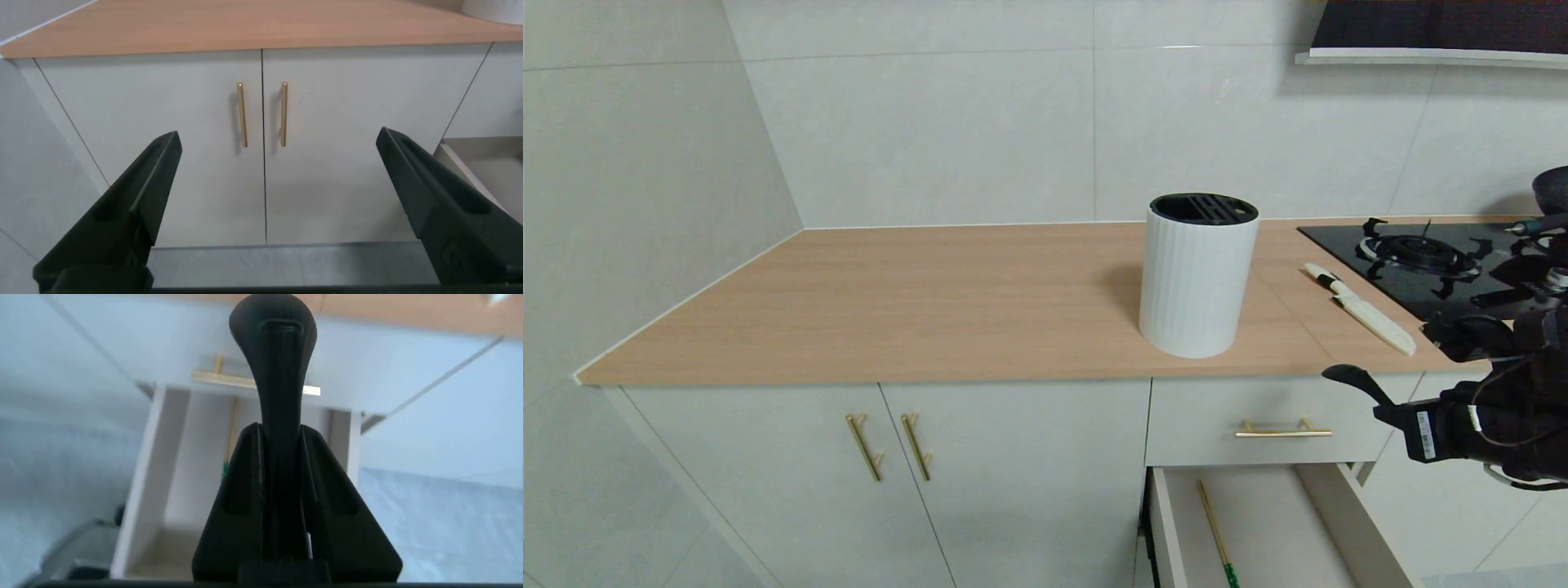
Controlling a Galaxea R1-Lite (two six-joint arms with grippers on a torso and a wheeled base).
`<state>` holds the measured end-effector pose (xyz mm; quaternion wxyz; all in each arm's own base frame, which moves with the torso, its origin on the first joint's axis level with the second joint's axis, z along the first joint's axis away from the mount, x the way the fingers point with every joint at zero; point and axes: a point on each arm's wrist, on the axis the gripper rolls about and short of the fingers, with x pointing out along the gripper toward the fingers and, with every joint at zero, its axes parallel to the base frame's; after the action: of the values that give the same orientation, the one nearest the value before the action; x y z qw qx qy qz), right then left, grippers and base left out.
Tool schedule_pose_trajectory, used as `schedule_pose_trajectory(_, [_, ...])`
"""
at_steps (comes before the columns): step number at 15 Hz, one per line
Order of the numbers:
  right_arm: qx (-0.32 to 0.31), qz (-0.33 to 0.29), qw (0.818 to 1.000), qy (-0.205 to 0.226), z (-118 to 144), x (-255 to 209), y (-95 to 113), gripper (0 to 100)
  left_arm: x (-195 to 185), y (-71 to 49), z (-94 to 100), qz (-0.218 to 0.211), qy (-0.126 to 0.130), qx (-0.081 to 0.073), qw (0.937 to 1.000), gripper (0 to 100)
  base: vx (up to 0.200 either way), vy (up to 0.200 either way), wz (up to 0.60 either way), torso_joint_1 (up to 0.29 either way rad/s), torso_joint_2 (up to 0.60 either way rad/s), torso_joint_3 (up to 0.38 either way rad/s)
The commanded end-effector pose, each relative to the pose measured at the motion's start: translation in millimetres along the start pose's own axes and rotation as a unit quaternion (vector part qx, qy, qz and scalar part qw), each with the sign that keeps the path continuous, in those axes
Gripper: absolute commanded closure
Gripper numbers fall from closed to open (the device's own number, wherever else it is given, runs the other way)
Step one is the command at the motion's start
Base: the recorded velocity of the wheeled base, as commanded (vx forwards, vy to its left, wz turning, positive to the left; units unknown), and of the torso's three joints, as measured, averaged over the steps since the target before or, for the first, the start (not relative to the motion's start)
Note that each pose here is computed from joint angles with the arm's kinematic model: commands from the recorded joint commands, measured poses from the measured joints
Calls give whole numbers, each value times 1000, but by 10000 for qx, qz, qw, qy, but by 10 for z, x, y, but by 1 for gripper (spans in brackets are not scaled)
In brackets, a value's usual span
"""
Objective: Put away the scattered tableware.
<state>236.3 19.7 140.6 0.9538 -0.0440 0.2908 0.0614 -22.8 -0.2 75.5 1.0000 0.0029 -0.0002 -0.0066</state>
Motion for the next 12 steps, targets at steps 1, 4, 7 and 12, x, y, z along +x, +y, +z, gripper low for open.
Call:
schedule_pose_trajectory(1, [-9,4,10000,33,-66,-64,8,100,0,0,0,5,2,2,10000,0,0,0,0,0,0,0])
schedule_pose_trajectory(4, [-60,13,9999,148,-139,-71,13,100,0,0,0,5,2,2,10000,0,0,0,0,-37,74,45])
schedule_pose_trajectory(7, [-149,28,9994,300,-185,-15,15,100,0,0,0,5,2,2,10000,0,0,0,0,-175,401,232])
schedule_pose_trajectory(12, [-147,34,9992,361,-202,10,16,100,0,0,0,5,2,2,10000,0,0,0,0,-199,477,285])
